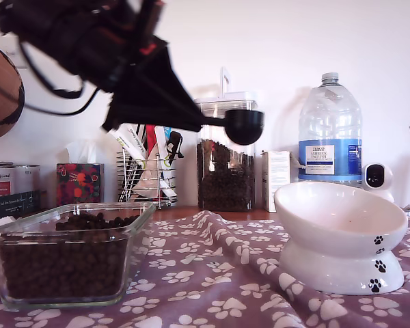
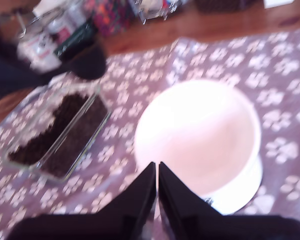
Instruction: Measure one spoon of cat food and pour it into the food bowl
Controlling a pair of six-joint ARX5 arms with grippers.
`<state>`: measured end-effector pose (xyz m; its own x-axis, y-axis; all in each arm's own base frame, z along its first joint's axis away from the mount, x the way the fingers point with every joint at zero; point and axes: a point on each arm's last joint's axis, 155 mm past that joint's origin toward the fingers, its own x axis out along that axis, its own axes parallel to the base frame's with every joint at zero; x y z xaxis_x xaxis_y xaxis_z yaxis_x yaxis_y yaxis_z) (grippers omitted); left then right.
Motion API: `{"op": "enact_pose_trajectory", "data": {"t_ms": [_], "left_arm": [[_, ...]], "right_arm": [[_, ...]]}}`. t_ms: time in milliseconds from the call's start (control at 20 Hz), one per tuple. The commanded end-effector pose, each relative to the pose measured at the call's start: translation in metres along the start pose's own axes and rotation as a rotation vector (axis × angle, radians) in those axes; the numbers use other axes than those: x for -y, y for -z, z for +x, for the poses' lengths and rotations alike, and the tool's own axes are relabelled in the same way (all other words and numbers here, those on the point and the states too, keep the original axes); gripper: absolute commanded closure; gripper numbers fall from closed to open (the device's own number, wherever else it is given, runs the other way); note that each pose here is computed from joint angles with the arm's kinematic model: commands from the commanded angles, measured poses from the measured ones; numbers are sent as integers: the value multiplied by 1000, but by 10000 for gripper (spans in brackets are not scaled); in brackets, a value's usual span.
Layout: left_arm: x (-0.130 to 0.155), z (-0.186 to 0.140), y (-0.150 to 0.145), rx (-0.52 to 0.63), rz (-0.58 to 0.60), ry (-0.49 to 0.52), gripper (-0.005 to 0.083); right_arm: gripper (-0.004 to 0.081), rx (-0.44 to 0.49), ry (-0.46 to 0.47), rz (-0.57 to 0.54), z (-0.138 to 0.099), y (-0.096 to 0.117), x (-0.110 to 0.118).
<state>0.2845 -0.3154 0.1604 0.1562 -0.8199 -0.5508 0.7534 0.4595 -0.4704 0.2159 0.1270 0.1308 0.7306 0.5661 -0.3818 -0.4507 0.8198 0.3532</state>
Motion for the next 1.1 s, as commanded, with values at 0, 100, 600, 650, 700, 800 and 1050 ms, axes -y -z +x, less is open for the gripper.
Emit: {"op": "enact_pose_trajectory", "data": {"t_ms": [0, 100, 600, 650, 700, 800, 1050], "left_arm": [[1, 8, -11, -19, 65, -24, 794], [-1, 21, -13, -68, 123, -50, 794], [-9, 52, -18, -195, 648, -323, 794], [-5, 55, -20, -194, 690, -333, 794], [-2, 57, -22, -194, 742, -350, 794], [0, 58, -30, -186, 845, -400, 794], [7, 60, -50, -158, 1054, -473, 794]], "right_arm": [[783, -9, -10, -7, -4, -6, -8], [783, -22, 21, 14, -6, -7, -6], [783, -265, 147, 103, 12, 22, 17], [783, -285, 150, 105, 15, 23, 18], [783, -305, 154, 104, 17, 25, 19], [783, -336, 157, 84, 20, 27, 21], [782, -356, 150, 26, 23, 29, 22]]}}
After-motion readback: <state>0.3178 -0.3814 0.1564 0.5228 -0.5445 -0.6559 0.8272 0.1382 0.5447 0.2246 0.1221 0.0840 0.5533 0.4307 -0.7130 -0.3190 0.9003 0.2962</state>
